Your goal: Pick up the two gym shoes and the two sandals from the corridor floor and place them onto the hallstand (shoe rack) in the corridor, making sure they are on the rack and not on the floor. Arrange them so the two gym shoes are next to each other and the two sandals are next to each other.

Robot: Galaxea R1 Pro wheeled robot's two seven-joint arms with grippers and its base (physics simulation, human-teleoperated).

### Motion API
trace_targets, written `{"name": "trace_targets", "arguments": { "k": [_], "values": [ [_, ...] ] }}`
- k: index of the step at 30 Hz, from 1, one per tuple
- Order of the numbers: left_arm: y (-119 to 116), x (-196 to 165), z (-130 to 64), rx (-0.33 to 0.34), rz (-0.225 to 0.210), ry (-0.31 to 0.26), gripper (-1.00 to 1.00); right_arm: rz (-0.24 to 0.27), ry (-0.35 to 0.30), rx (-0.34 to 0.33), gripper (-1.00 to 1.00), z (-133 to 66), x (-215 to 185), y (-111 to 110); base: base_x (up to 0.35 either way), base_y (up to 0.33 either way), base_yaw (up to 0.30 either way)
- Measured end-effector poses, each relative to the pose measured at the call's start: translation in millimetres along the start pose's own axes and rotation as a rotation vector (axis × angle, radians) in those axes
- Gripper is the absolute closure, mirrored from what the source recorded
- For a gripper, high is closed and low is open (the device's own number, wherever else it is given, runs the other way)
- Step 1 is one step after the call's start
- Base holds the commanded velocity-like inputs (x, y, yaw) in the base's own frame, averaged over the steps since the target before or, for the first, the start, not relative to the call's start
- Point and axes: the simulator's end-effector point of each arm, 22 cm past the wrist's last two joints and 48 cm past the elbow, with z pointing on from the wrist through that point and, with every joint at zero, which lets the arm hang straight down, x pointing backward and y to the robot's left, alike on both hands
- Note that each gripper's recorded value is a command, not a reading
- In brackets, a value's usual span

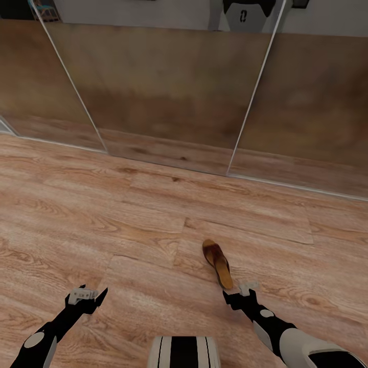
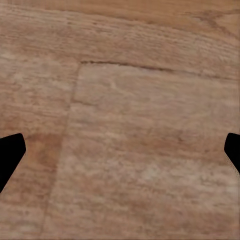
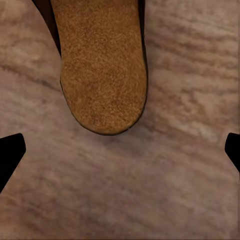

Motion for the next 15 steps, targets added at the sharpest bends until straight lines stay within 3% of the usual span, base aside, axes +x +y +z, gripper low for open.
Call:
{"name": "trace_targets", "arguments": {
  "k": [4,15],
  "values": [
    [0.2,0.2,0.1,0.000,0.000,0.000,-1.00,0.000,0.000,0.000,-1.00,0.1,0.2,-0.1,0.120,0.000,0.000],
    [0.1,0.3,0.1,0.000,0.000,0.001,-1.00,0.000,0.001,0.000,-1.00,0.2,0.2,0.2,0.009,0.000,0.000]
  ]
}}
